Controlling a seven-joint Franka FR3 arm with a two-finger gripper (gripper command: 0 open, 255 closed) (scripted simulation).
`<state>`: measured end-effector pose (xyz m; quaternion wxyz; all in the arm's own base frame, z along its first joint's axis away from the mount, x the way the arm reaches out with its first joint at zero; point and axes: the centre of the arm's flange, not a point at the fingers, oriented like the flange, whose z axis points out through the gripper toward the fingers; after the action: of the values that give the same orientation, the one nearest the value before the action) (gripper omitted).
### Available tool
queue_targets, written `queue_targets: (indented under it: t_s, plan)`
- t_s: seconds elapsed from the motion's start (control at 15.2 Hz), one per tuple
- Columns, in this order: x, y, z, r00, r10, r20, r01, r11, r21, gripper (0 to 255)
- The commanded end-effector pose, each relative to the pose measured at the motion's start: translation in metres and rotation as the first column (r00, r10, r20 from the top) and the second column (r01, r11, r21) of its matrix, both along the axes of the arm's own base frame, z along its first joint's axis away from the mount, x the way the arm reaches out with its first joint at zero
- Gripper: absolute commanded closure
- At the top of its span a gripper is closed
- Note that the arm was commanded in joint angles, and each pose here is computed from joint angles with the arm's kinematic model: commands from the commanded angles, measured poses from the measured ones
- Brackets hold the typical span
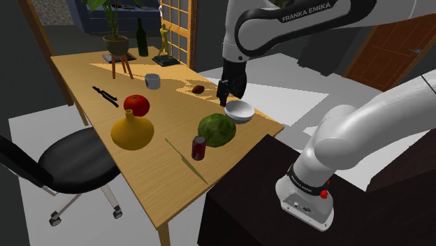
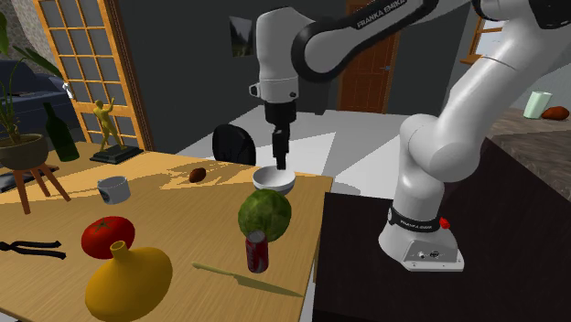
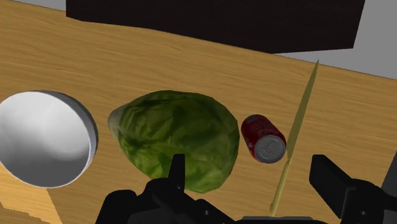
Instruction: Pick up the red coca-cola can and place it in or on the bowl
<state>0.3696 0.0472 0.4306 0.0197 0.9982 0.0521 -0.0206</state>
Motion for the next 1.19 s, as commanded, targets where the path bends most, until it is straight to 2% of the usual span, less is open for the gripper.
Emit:
queue_targets:
  t_s: [0.0, 0.99, 1.12]
  plan:
    - [0.009, 0.008, -0.021, 1.0, 0.022, 0.006, -0.022, 1.0, 0.004, 0]
    - [0.071, 0.081, -0.192, 0.983, 0.18, 0.027, -0.181, 0.983, 0.028, 0]
    - [0.071, 0.08, -0.202, 0.983, 0.18, 0.027, -0.181, 0.983, 0.028, 0]
